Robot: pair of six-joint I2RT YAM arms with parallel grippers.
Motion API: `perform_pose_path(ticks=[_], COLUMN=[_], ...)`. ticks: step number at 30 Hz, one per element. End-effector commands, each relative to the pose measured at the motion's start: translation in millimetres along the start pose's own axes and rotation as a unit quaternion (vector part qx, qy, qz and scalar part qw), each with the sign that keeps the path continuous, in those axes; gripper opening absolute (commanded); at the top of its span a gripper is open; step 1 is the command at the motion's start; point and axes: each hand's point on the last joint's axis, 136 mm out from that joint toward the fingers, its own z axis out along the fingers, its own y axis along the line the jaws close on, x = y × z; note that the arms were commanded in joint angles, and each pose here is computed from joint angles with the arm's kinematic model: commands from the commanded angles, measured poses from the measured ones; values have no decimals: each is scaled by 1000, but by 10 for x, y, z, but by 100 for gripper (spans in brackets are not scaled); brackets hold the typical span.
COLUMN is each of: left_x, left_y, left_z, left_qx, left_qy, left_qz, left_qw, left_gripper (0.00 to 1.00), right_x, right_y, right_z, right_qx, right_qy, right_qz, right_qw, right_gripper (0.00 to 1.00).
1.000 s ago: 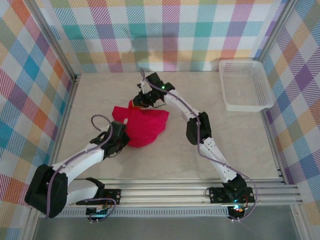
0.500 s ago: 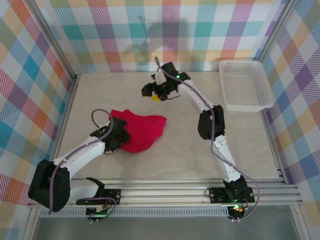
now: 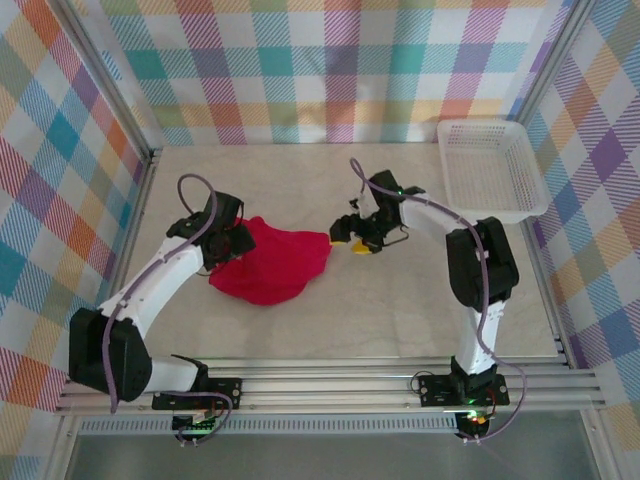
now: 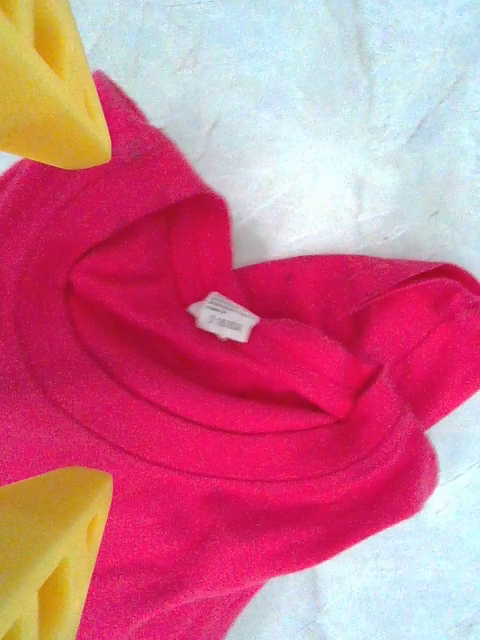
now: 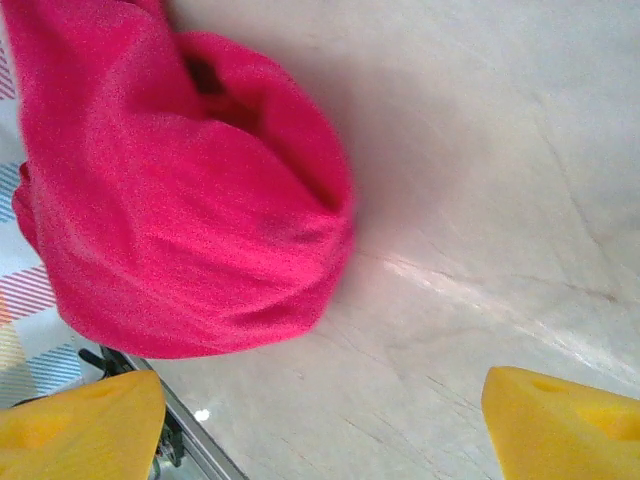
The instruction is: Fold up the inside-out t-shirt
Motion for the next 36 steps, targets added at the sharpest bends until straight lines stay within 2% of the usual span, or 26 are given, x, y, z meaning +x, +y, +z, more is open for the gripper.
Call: perform_pose_path(ticks=[1,6,12,15,16,18,21,23,24,27,31,36], left_x=[58,-136,-337,-341,-333,-330,-330,-339,-344,-322,-119,163], left_y=[-19,-469,-487,-392,-363,-321,-326,-337,-318,-272,-281,-525], left_z=[327,713,1025,1213,1275,1383,1458,1426,1394,1153,685,331], left_qx=[2,93,71,54,49,45,55,60,57,54,65,112], left_qy=[57,69,79,92,96,101,110,111,110,102,86,87], left_qz=[32,26,35,37,37,35,28,25,21,1,-7,15], left_qw=[998,993,994,994,993,993,992,992,992,993,994,990], left_gripper=[78,81,79,75,73,64,32,7,0,0,0,0], right_x=[-82,-97,-182,-312,-367,-457,-530,-480,-431,-166,327,666], right_y=[252,194,310,348,363,409,510,562,575,488,278,246], right_z=[38,224,497,610,631,640,575,469,410,169,-226,-684], right_qx=[-78,-95,-104,-113,-117,-122,-122,-109,-100,-39,24,58], right_qy=[-34,-38,-32,-36,-39,-44,-45,-36,-30,-5,32,17], right_qz=[-14,-2,-8,-3,-2,-4,-7,-10,-11,0,22,24], right_qw=[996,995,994,993,992,992,991,993,994,999,999,998], right_gripper=[81,76,68,59,52,37,12,7,7,5,3,9])
